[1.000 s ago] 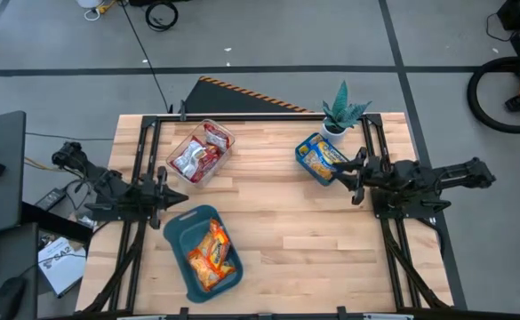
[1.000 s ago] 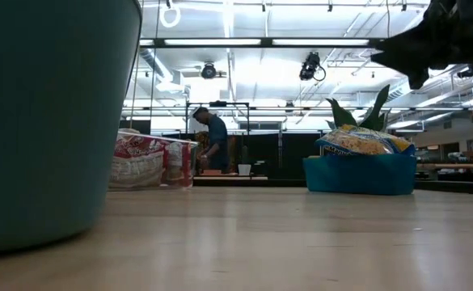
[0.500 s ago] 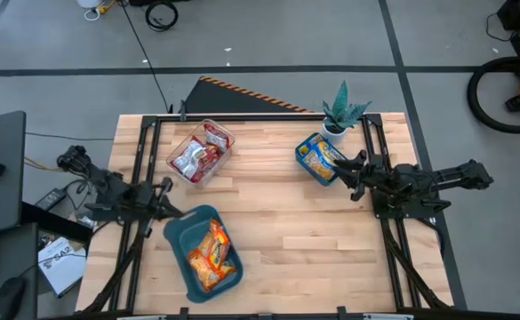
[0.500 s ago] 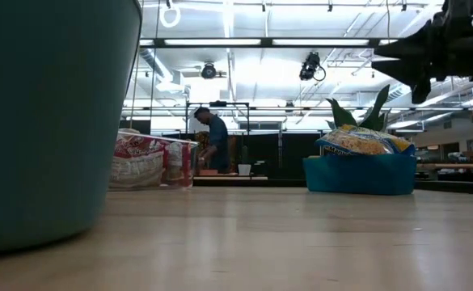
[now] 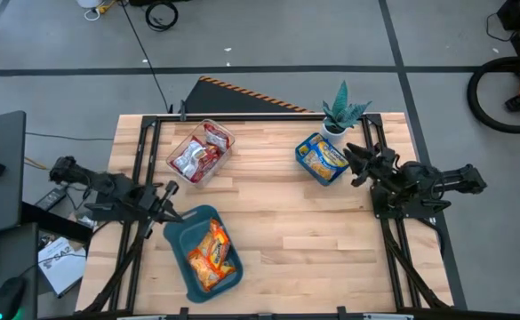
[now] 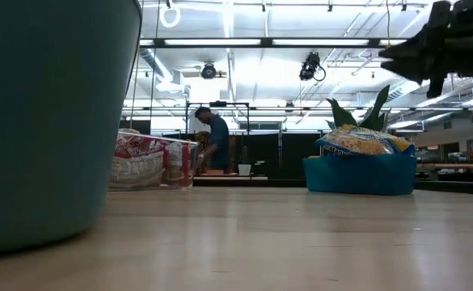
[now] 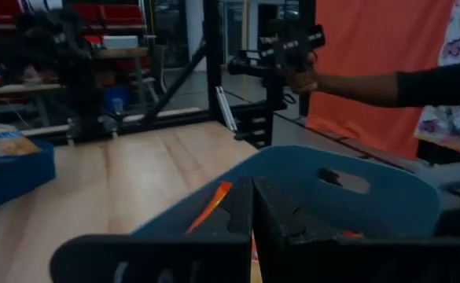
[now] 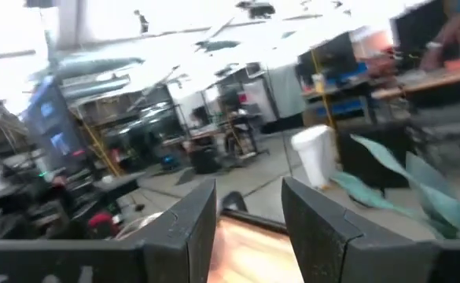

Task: Sort Maruchan noodles
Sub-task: Return to Home Position

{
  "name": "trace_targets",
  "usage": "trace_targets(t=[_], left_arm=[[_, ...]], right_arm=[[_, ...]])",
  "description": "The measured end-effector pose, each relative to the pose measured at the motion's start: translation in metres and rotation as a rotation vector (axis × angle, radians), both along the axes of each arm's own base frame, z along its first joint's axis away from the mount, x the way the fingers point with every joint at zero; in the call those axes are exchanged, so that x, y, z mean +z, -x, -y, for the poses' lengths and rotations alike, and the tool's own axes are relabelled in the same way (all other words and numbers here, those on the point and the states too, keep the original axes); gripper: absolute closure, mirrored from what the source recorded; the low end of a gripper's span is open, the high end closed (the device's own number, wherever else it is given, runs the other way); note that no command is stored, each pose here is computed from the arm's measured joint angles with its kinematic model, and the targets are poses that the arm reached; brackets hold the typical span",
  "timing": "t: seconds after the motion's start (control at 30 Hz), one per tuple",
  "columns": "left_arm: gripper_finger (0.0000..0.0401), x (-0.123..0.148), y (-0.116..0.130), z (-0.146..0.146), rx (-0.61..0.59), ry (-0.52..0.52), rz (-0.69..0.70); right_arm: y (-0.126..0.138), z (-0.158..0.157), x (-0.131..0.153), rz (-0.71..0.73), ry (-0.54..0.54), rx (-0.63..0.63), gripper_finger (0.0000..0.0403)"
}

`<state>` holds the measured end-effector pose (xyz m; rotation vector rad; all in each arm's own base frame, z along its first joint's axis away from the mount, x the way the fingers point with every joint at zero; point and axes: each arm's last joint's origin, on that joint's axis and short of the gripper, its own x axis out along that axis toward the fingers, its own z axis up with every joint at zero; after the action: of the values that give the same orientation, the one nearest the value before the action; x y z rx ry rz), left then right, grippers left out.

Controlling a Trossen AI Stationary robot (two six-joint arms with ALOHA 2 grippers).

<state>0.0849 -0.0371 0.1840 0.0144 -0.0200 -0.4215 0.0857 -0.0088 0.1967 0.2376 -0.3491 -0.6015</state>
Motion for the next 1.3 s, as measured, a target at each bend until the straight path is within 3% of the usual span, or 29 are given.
trace_targets(t=[0.17,0.3,0.47,0.63,0.77,1.3], left_arm=[[0.0399,0.0,-0.004,-0.008,0.043,0.015,0.021],[0.0399,-0.013,-0.009,-0.011,0.08,0.037,0.028],[0.0387,-0.015,-0.011,-0.014,0.176,0.019,0.003],[0.0372,-0.015,-0.011,-0.015,0.189,0.259,-0.075],[0.037,-0.015,-0.011,-0.015,0.187,0.35,-0.105],[0.0368,-0.015,-0.011,-0.015,0.187,0.358,-0.107]], right_arm=[[-0.002,0.001,-0.007,-0.022,-0.061,-0.008,0.0251],[-0.003,0.001,-0.007,0.041,-0.141,0.016,0.0251],[-0.002,0.001,-0.006,0.055,-0.145,0.025,0.0251],[-0.002,0.001,-0.006,0.062,-0.146,0.026,0.0251],[-0.002,0.001,-0.006,0.064,-0.146,0.026,0.0251],[-0.002,0.001,-0.005,0.067,-0.146,0.027,0.0251]])
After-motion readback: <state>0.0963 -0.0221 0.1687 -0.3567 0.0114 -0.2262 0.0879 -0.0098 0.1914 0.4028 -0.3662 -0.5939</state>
